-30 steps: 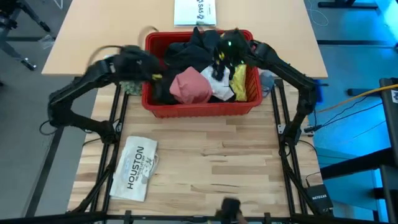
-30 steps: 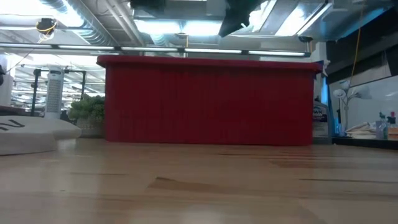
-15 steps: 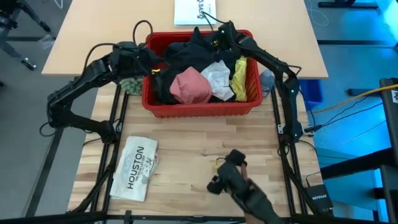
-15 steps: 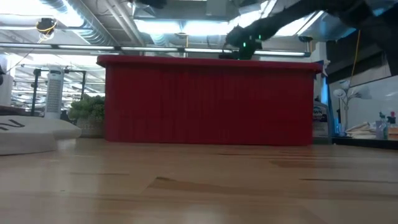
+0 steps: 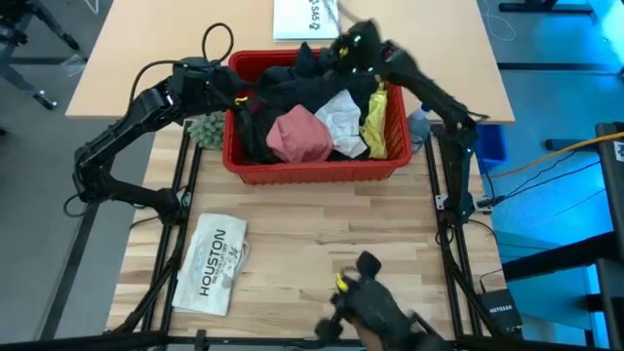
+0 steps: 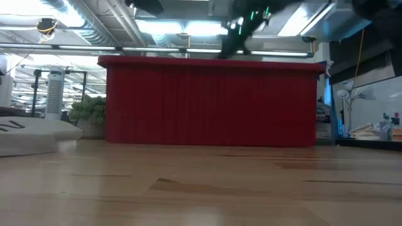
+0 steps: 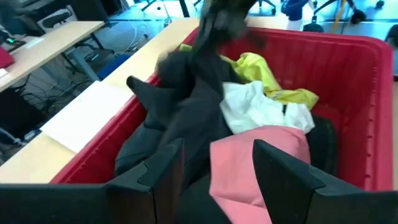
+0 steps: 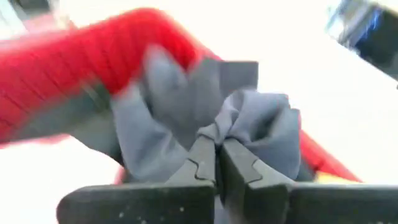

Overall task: Fold laundry
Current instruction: Remove the dark blue short from the red bin

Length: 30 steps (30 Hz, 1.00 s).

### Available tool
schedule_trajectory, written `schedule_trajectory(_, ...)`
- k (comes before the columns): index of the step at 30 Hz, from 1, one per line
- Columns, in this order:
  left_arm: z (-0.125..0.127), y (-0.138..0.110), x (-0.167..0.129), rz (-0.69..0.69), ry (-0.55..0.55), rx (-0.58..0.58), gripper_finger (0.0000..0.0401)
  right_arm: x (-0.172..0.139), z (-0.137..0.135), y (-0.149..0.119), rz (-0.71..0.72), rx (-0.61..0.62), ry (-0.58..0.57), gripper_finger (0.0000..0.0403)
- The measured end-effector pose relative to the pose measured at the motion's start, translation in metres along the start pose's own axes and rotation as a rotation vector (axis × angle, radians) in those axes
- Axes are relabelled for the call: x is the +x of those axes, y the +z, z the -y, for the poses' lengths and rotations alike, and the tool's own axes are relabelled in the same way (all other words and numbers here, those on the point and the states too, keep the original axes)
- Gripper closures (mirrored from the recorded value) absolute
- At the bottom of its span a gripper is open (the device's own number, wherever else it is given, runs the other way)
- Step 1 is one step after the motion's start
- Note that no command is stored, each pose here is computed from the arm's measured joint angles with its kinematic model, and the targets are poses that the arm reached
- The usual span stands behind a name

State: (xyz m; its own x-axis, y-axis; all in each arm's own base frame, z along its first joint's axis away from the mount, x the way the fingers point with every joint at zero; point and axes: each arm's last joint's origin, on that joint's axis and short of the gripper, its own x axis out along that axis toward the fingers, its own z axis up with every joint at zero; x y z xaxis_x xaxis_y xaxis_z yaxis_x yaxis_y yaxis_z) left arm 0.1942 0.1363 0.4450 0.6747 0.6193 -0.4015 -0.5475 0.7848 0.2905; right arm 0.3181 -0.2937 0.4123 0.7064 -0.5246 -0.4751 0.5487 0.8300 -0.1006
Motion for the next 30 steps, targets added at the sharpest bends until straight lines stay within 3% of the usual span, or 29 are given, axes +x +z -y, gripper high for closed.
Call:
schedule_trajectory(4,-0.004,-0.001,0.0,-0.005,0.014,-0.012,0.0219,-0.077,-0.02,0.048,0.192,-0.061,0.065,0.0401)
schedule_trajectory(10,-0.005,-0.003,0.008,-0.022,0.0,-0.011,0.0219,-0.193,-0.049,0.062,0.412,-0.034,0.299,0.0402)
schedule_trajectory(15,-0.005,-0.007,0.027,-0.075,-0.002,-0.012,0.0219,-0.277,-0.075,0.062,0.565,-0.131,0.708,0.0402)
schedule_trajectory(18,-0.003,-0.01,0.039,-0.106,-0.009,-0.011,0.0219,-0.314,-0.088,0.054,0.584,-0.172,0.961,0.0402)
schedule_trajectory(20,-0.002,-0.011,0.047,-0.12,-0.029,-0.01,0.0219,-0.33,-0.095,0.045,0.542,-0.171,1.052,0.0402)
schedule_trajectory(23,0.001,-0.013,0.056,-0.128,-0.076,-0.023,0.0219,-0.34,-0.102,0.03,0.414,-0.134,1.091,0.0403)
schedule_trajectory(30,0.006,-0.013,0.061,-0.133,-0.097,-0.065,0.0219,-0.319,-0.115,0.001,0.046,-0.051,0.925,0.0403)
